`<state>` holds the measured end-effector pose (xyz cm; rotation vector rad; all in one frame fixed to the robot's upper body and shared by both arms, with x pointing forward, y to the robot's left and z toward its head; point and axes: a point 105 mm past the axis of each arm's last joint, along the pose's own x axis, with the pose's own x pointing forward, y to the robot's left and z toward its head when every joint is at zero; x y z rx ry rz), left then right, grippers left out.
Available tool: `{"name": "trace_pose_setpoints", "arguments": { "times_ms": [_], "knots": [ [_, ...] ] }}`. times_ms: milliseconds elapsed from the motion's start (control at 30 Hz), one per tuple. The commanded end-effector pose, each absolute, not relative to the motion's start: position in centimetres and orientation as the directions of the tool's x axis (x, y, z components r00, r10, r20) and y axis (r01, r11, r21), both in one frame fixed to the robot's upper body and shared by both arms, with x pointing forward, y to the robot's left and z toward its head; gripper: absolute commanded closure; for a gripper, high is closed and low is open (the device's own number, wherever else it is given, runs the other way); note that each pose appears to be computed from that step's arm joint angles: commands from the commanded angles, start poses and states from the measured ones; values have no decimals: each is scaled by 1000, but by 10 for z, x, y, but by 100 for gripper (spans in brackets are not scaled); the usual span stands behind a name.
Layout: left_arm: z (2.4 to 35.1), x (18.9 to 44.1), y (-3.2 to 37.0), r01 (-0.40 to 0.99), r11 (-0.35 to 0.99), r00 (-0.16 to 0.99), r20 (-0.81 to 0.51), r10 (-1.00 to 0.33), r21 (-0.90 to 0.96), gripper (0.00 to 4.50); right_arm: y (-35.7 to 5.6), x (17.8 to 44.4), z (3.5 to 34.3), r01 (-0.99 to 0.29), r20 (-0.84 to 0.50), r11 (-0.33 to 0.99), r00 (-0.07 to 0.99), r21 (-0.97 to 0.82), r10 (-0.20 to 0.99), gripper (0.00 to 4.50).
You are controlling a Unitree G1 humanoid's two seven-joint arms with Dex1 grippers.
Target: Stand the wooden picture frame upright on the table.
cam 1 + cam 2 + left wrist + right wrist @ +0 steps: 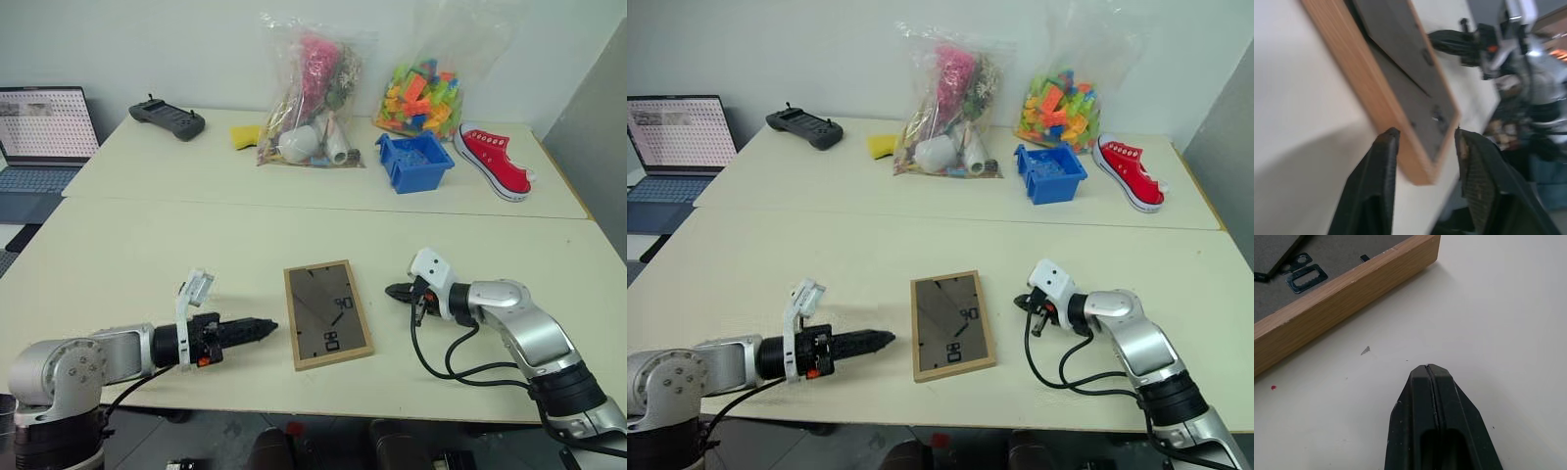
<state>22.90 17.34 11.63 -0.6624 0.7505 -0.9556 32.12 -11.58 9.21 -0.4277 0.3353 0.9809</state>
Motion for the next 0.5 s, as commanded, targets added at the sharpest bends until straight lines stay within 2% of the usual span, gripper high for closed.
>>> {"name": "trace_pose_setpoints", "arguments": {
  "times_ms": [33,300,500],
  "knots": [
    [106,230,171,366,383,393,-233,-890,-848,157,-106,309,95,-883,-447,428,467,-192,763,450],
    [77,224,143,268,388,358,-283,-890,-882,3,-82,294,94,-925,-447,354,378,-141,811,450],
    [57,244,117,204,421,447,-299,-843,-884,0,-58,292,102,-937,-411,330,347,-115,843,450]
  ]
}}
